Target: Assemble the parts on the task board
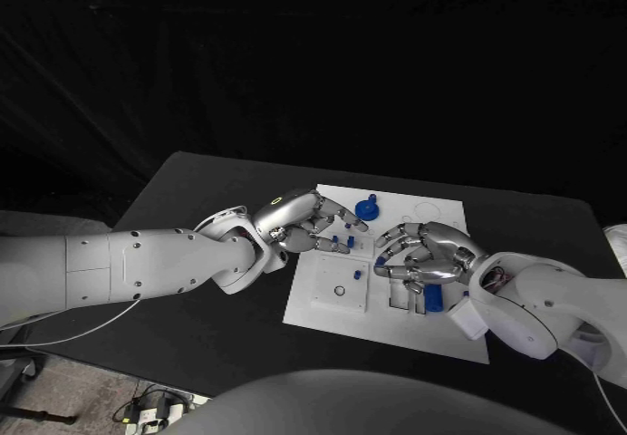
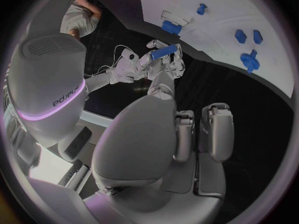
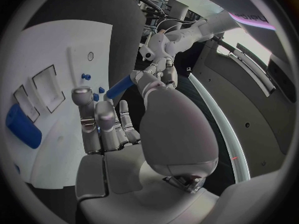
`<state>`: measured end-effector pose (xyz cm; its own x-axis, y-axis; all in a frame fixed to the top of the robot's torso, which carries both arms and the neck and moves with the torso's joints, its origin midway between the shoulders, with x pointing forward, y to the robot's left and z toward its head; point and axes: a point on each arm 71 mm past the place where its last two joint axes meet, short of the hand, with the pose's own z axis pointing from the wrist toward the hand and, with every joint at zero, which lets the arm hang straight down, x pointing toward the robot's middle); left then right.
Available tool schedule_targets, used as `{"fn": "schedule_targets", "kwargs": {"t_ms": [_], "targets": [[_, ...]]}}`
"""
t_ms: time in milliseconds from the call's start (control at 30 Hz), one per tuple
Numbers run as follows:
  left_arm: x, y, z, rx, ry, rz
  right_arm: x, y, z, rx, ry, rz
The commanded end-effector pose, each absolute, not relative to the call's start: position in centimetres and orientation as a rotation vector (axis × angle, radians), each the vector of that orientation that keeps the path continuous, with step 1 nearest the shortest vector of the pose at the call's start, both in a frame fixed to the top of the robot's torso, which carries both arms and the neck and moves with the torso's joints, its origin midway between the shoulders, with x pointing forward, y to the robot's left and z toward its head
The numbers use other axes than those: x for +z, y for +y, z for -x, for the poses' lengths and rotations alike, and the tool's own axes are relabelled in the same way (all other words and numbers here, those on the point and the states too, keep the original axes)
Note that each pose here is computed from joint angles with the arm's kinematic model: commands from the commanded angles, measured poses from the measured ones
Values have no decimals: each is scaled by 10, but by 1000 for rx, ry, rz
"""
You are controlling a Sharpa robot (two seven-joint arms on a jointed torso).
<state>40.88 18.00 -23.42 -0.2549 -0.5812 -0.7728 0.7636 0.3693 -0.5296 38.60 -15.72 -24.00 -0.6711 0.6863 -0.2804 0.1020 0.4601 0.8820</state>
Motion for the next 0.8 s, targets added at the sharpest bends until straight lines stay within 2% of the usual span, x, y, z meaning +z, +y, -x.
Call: {"fn": "schedule_targets", "kwargs": {"t_ms": [33, 300, 800], "targets": [[-223, 177, -399, -1211, 1081, -337, -244, -152, -381, 1317, 2167, -837], [-227, 170, -398, -1214, 1115, -377, -244, -145, -381, 1396, 2167, -940], [-243, 164, -397, -1240, 1316, -433, -243, -140, -377, 1485, 2203, -1008]]}}
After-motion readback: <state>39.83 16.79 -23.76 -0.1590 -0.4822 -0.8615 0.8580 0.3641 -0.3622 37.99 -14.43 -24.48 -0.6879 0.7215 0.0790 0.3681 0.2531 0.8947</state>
